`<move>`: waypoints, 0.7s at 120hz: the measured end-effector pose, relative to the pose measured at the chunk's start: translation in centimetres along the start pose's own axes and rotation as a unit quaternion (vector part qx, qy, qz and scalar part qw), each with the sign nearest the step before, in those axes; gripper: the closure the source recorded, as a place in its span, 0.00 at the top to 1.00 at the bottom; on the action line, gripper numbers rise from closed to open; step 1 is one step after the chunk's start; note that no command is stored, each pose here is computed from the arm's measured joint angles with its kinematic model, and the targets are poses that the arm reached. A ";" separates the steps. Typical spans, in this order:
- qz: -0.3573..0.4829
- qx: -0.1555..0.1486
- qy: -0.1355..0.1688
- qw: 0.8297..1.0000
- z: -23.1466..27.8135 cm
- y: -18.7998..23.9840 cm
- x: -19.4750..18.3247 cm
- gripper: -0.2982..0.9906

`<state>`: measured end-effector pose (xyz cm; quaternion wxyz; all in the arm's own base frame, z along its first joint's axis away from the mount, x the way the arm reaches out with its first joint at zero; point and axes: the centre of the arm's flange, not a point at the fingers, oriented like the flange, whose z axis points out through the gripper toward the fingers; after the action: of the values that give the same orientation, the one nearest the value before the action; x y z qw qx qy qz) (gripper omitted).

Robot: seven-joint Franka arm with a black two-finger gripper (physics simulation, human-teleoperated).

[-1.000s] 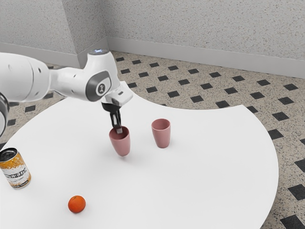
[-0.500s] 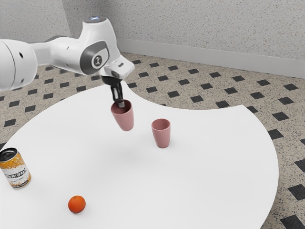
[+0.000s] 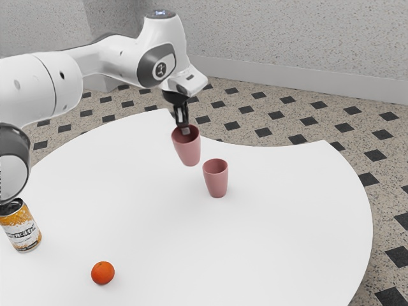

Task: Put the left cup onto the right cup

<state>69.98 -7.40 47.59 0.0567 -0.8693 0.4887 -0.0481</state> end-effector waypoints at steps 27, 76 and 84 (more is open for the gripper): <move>0.042 0.034 -0.007 0.999 0.4 -0.3 2.8 0.16; 0.091 0.056 -0.006 0.994 2.6 0.2 6.2 0.16; 0.101 0.062 0.000 0.993 2.8 0.3 7.2 0.16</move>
<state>73.88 -13.57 44.94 0.1150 -0.8104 0.5699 -0.0722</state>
